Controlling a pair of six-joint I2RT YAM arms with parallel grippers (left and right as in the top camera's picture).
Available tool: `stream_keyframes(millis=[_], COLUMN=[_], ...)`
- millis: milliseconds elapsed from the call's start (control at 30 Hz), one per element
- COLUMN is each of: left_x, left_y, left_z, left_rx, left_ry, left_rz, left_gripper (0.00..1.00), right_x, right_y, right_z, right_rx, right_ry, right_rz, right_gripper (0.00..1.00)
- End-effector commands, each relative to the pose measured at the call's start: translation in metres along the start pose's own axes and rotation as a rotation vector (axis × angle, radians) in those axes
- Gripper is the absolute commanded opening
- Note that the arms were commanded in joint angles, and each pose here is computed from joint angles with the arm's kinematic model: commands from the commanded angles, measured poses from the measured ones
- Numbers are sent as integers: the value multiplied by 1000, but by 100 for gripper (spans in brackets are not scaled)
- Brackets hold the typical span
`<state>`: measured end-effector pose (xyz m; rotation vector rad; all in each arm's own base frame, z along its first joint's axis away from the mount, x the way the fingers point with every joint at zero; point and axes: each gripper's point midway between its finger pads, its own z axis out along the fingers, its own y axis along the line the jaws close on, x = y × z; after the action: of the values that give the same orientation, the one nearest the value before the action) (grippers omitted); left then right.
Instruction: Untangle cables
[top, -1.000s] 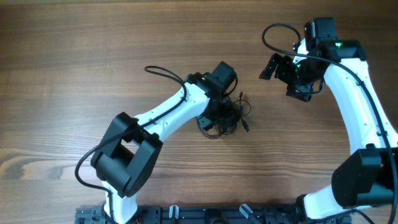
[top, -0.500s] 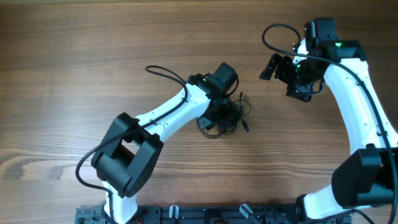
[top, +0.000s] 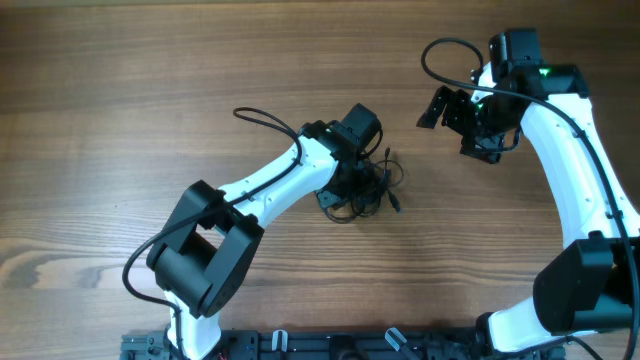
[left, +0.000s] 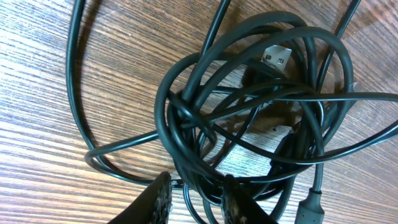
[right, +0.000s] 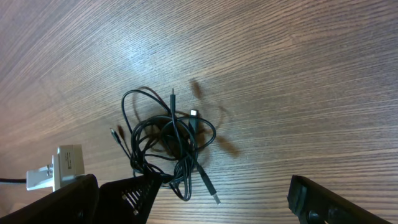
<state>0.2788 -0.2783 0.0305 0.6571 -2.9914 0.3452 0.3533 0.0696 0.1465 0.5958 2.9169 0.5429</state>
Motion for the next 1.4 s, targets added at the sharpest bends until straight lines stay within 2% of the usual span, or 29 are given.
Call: stream_keyframes(millis=[0, 67, 167, 300, 367, 467, 567, 667, 1000, 1033, 1100, 1133, 1300, 1367], left_x=[-1, -1, -1, -1, -1, -1, -1, -1, -2, -3, -4, -4, -4, -2], left_y=[8, 8, 8, 8, 8, 8, 8, 8, 3, 4, 4, 4, 5, 2], left_z=[8, 8, 8, 8, 8, 8, 8, 8, 7, 7, 7, 7, 9, 9], left_rx=[-33, -33, -33, -33, -33, -33, -33, -33, -7, -7, -8, -8, -33, -25], left_ry=[-7, -7, -8, -8, -7, -7, -7, -7, 6, 5, 4, 2, -39, -43], left_rz=[-2, -2, -2, -2, -2, -2, -2, -3, -8, -9, -12, -12, 11, 19], left_gripper=[29, 30, 37, 39, 33, 16, 14, 4, 4, 6, 42, 46, 45, 40], right_x=[0, 0, 0, 0, 0, 0, 0, 0, 3, 3, 3, 3, 3, 3], right_y=[-5, -5, -5, -4, -4, -4, -4, -4, 0, 0, 0, 0, 0, 0], right_z=[2, 2, 2, 2, 2, 2, 2, 2, 2, 2, 2, 2, 2, 2], right_rx=[17, 17, 17, 17, 14, 14, 14, 14, -12, -12, -12, -12, -12, -12], right_ry=[-1, -1, -1, -1, 0, 0, 0, 0, 14, 14, 15, 15, 14, 15], right_rz=[-5, -5, -5, -6, -5, -5, -5, -5, -5, -5, -5, -5, -5, -5], right_gripper=[100, 100, 100, 100, 100, 100, 100, 100, 100, 100, 100, 100, 99, 100])
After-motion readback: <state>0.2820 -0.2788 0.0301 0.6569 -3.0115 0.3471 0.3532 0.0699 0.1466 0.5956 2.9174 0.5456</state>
